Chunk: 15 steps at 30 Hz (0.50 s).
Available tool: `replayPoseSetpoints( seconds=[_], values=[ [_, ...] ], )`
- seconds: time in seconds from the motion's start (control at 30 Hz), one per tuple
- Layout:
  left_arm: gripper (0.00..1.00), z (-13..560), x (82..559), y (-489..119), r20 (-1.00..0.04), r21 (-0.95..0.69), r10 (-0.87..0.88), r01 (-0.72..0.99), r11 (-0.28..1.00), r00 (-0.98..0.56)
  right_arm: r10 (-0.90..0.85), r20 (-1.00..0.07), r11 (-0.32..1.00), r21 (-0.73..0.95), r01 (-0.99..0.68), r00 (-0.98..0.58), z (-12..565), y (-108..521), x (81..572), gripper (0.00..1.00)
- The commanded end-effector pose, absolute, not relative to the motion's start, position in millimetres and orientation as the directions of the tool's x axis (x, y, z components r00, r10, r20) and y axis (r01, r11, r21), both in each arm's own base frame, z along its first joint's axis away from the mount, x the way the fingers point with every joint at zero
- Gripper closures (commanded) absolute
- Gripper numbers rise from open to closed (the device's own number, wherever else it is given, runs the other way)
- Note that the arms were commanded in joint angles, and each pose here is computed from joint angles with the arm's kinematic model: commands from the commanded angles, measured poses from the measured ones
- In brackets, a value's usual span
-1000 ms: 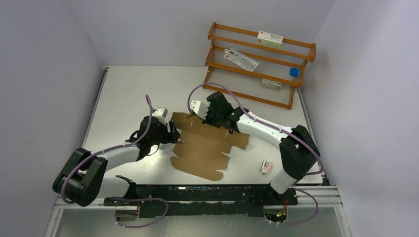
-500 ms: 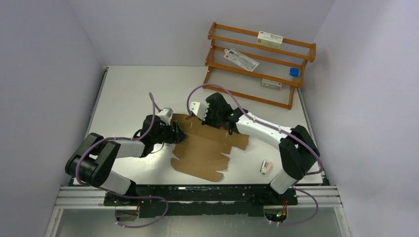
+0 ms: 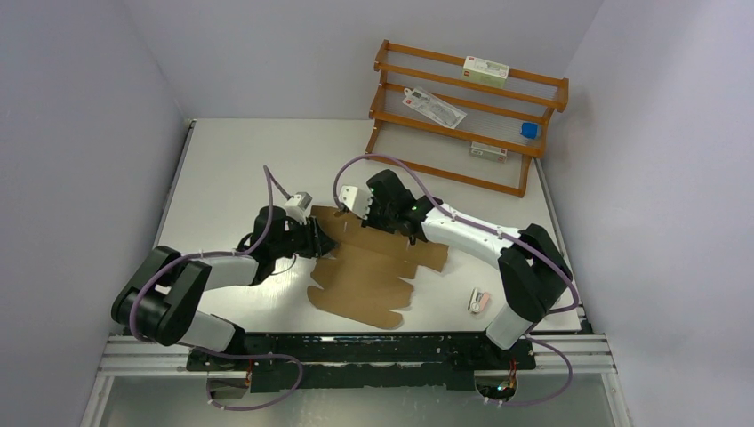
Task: Fold the paper box
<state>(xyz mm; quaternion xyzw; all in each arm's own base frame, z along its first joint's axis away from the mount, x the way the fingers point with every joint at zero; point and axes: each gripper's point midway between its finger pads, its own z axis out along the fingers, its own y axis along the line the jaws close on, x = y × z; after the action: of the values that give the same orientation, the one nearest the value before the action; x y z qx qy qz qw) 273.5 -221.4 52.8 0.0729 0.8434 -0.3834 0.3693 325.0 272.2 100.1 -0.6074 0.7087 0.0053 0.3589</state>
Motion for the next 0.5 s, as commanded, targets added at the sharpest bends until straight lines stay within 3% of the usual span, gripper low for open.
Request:
replayPoseSetpoints(
  seconds=[0.0,0.3,0.47],
  values=[
    [0.60,64.9,269.4,-233.0,-0.702,-0.601,-0.157,0.461,0.653,-0.695,-0.857,-0.515,0.254,-0.449,-0.856,0.015,102.4,275.9,325.5,1.00],
    [0.64,66.3,265.6,-250.0,-0.755,-0.510,-0.086,0.500,0.700,-0.650,-0.867,-0.495,0.231,-0.496,-0.837,0.055,106.3,277.8,319.8,1.00],
    [0.59,67.7,269.6,-246.3,-0.769,-0.496,-0.100,0.490,0.717,-0.631,-0.893,-0.438,0.188,-0.567,-0.802,0.100,107.8,270.5,316.9,1.00]
  ],
)
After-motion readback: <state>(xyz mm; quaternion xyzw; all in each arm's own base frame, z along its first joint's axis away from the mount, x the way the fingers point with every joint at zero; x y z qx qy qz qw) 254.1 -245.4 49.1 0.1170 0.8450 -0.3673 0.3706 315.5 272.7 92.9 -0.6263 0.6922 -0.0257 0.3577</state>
